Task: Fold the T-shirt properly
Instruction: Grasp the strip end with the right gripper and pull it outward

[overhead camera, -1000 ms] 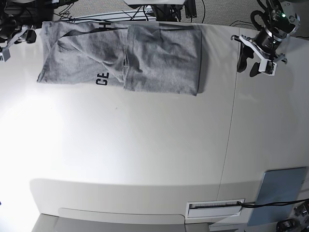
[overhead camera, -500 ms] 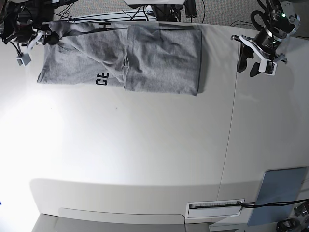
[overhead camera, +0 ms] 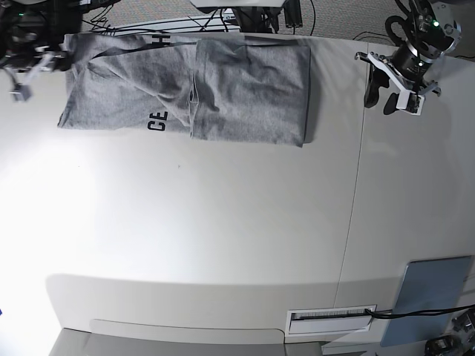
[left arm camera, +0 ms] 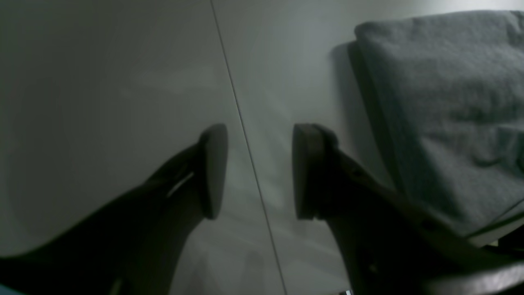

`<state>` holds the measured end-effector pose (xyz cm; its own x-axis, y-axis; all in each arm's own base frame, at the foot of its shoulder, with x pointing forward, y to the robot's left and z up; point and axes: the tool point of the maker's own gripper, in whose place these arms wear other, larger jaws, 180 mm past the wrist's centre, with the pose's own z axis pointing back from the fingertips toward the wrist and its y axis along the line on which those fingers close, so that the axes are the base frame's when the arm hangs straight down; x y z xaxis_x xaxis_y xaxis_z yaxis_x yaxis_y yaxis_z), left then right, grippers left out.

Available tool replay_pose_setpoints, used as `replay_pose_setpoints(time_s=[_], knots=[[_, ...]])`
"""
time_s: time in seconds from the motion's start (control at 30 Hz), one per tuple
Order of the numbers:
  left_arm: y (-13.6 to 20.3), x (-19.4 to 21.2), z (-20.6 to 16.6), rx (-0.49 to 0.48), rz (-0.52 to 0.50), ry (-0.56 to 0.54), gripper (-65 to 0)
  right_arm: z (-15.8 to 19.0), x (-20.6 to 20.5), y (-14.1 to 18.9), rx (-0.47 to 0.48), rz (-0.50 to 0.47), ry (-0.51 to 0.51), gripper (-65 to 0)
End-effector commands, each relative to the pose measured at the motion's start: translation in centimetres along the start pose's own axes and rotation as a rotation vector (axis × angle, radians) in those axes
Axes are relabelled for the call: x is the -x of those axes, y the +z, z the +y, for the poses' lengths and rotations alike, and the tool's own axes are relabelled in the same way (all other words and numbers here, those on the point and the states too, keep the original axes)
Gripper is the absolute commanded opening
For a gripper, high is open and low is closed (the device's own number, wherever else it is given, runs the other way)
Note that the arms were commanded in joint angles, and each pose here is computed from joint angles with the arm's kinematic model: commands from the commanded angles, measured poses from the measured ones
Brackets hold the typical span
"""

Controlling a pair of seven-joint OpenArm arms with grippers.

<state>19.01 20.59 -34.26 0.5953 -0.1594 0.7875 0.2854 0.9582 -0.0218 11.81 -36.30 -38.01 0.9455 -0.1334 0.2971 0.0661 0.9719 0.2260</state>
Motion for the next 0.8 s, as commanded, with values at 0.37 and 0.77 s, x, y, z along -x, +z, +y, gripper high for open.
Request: replay_pose_setpoints(time_s=[0.37, 0.77], knots=[[0.3, -1.2, 0.0, 0.003, -0.043, -0.011, -39.4, -0.1, 0.4, -1.8, -0.006, 0.015, 0.009, -30.4], [0.3, -1.1, 0.1, 0.003, -0.038, -0.011, -39.4, 3.2, 2.8, -4.7, -0.154, 0.11, 0.003, -30.4]])
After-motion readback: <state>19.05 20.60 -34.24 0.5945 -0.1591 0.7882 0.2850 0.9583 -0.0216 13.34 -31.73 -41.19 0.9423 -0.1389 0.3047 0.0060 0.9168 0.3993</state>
